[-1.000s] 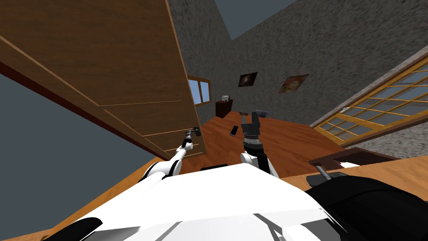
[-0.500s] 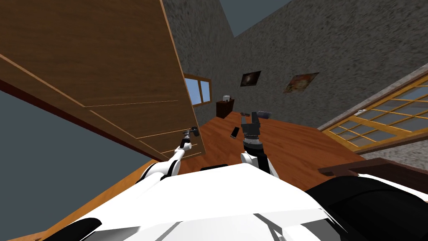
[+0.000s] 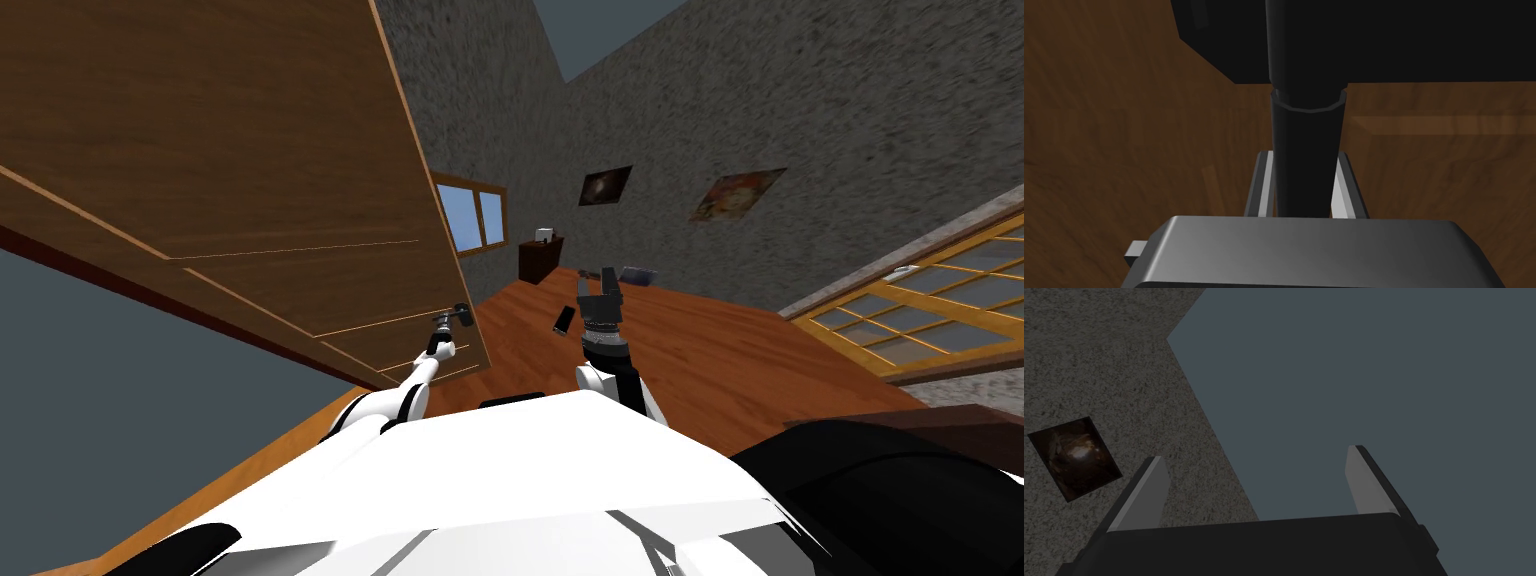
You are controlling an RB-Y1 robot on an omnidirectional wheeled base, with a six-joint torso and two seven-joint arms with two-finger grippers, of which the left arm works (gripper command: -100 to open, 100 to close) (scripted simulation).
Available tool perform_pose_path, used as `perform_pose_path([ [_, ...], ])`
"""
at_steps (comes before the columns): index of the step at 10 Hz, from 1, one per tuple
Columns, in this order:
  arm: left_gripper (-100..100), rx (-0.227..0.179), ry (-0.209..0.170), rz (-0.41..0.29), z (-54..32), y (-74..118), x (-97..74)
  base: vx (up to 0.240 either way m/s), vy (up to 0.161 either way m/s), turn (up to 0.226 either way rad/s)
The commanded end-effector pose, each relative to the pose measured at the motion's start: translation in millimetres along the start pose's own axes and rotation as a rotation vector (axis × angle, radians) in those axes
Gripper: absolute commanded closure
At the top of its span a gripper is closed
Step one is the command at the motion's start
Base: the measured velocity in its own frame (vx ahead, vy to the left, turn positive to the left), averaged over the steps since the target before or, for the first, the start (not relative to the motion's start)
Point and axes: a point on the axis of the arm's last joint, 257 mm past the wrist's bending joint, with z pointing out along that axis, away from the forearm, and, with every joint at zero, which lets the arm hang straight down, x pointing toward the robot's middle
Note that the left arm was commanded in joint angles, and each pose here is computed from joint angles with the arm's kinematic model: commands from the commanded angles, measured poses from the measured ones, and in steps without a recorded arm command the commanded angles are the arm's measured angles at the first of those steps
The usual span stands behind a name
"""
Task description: Push the door open
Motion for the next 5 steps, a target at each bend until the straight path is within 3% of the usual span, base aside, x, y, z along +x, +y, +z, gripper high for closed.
perform_pose_path([
  [1, 100, 0.001, -0.017, -0.001, -0.1, -0.2, -9.4, 0.116, -0.018, 0.052],
  [5, 100, 0.002, -0.059, -0.003, -0.7, -0.7, -31.7, 0.182, -0.073, 0.051],
])
